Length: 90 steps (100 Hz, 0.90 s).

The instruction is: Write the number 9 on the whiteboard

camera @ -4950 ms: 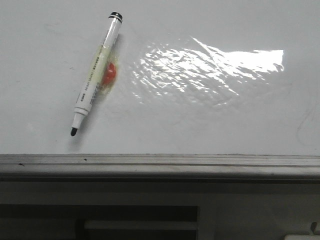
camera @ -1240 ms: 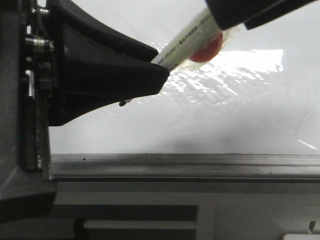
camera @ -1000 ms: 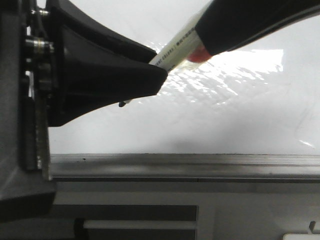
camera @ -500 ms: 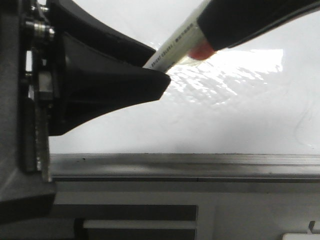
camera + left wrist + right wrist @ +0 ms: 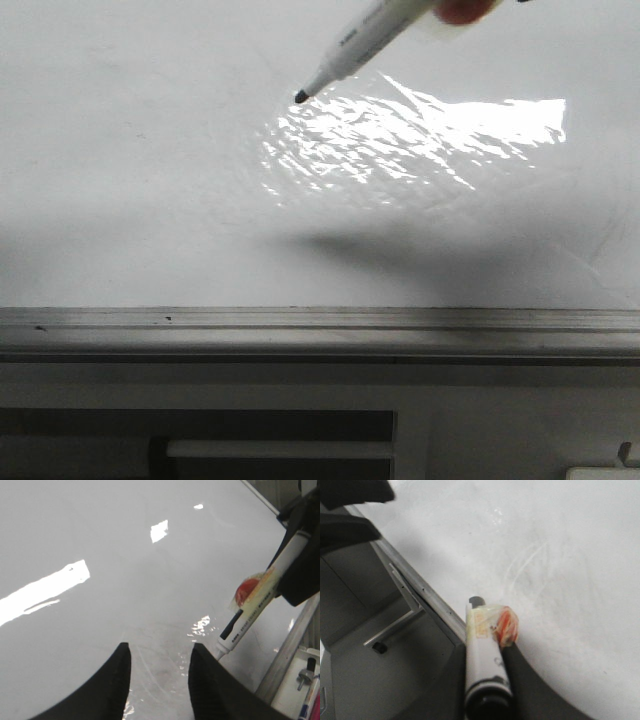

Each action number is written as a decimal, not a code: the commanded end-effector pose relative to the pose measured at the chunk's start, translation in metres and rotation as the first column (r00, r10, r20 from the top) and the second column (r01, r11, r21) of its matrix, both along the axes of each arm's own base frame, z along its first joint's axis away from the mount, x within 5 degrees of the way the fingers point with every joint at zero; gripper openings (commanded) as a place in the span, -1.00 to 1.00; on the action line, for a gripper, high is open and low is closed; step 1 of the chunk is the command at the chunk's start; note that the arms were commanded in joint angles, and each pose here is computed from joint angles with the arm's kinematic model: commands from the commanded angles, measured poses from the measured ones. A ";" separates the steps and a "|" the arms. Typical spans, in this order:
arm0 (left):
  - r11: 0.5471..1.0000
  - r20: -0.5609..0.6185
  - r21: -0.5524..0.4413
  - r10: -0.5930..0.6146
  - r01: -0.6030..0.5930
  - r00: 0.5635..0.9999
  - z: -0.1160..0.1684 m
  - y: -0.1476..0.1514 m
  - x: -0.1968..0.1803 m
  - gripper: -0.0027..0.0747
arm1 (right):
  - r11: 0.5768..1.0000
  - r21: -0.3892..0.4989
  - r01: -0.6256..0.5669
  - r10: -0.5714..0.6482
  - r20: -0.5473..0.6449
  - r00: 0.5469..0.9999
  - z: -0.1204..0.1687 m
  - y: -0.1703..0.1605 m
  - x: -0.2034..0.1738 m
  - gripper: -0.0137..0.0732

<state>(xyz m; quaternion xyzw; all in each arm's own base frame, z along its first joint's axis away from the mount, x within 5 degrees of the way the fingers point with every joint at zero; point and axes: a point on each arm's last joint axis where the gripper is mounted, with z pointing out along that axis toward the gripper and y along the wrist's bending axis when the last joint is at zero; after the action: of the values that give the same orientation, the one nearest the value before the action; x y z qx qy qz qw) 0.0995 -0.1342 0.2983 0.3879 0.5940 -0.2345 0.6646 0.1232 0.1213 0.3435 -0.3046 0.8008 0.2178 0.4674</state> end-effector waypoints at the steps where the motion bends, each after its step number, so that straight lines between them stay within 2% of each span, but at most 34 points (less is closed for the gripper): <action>1: 0.993 0.053 -0.118 0.028 -0.021 0.998 0.022 0.007 -0.001 -0.25 | 0.995 0.090 0.029 -0.038 0.101 0.994 0.021 -0.002 0.005 -0.80; 8: 0.990 0.042 -0.134 0.038 -0.032 0.998 0.023 0.009 -0.001 -0.25 | 0.992 0.112 0.058 -0.069 0.092 0.993 0.024 -0.005 0.008 -0.80; 43: 0.987 0.010 -0.154 0.047 -0.045 0.999 0.023 0.010 0.000 -0.25 | 0.991 0.065 0.120 -0.123 0.044 0.991 0.044 0.008 0.042 -0.80; 71: 0.987 0.006 -0.157 0.046 -0.045 0.999 0.023 0.010 0.000 -0.25 | 0.987 0.006 0.161 -0.161 -0.013 0.987 0.035 0.026 0.082 -0.80; 90: 0.986 0.003 -0.159 0.046 -0.045 0.999 0.023 0.010 0.000 -0.25 | 0.990 -0.091 0.106 -0.116 -0.117 0.986 0.016 0.042 0.083 -0.80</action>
<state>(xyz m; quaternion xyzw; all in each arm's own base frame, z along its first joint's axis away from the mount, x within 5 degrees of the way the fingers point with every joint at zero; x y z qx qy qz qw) 0.0991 -0.1263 0.3026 0.3523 0.6084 -0.2496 0.6659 0.2066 0.1619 0.3516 -0.2559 0.8582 0.1812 0.4064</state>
